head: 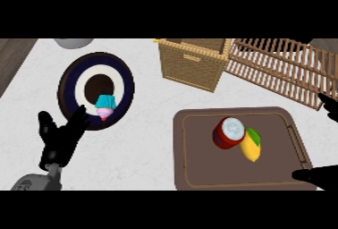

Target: Pick the lemon from the tray and place it in the tiered shelf

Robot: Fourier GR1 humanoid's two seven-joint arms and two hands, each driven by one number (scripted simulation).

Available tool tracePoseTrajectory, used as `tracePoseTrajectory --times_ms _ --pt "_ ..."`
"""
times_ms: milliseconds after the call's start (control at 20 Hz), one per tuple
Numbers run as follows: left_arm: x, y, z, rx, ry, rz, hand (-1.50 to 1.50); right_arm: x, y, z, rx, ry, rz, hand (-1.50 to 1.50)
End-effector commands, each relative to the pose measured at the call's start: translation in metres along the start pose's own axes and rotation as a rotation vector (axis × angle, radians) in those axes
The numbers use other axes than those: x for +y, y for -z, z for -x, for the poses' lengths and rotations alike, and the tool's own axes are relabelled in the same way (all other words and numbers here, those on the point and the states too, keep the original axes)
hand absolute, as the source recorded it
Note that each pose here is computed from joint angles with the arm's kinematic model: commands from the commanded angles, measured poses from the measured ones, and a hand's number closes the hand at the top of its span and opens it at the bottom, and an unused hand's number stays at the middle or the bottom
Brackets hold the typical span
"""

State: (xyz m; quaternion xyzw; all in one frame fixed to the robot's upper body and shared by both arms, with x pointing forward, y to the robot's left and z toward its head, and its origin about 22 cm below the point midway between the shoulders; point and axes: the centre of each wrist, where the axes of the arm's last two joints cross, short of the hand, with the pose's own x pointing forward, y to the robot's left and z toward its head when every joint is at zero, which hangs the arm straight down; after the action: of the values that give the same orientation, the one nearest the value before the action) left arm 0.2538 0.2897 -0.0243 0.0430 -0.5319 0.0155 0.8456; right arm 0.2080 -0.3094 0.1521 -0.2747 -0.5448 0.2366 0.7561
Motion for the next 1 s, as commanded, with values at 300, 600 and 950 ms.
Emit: tracePoseTrajectory --times_ms 300,600,950 --pt "0.017 0.004 0.0 0.003 -0.008 -0.012 0.0 0.057 0.024 -0.023 0.149 -0.153 -0.07 -1.5" --pt "0.002 -0.008 -0.001 0.007 -0.007 -0.018 0.0 0.063 0.033 -0.018 0.22 -0.222 -0.097 -1.5" --pt "0.0 -0.001 -0.004 0.001 -0.001 0.001 0.0 0.098 0.048 -0.033 0.258 -0.252 -0.024 -1.5"
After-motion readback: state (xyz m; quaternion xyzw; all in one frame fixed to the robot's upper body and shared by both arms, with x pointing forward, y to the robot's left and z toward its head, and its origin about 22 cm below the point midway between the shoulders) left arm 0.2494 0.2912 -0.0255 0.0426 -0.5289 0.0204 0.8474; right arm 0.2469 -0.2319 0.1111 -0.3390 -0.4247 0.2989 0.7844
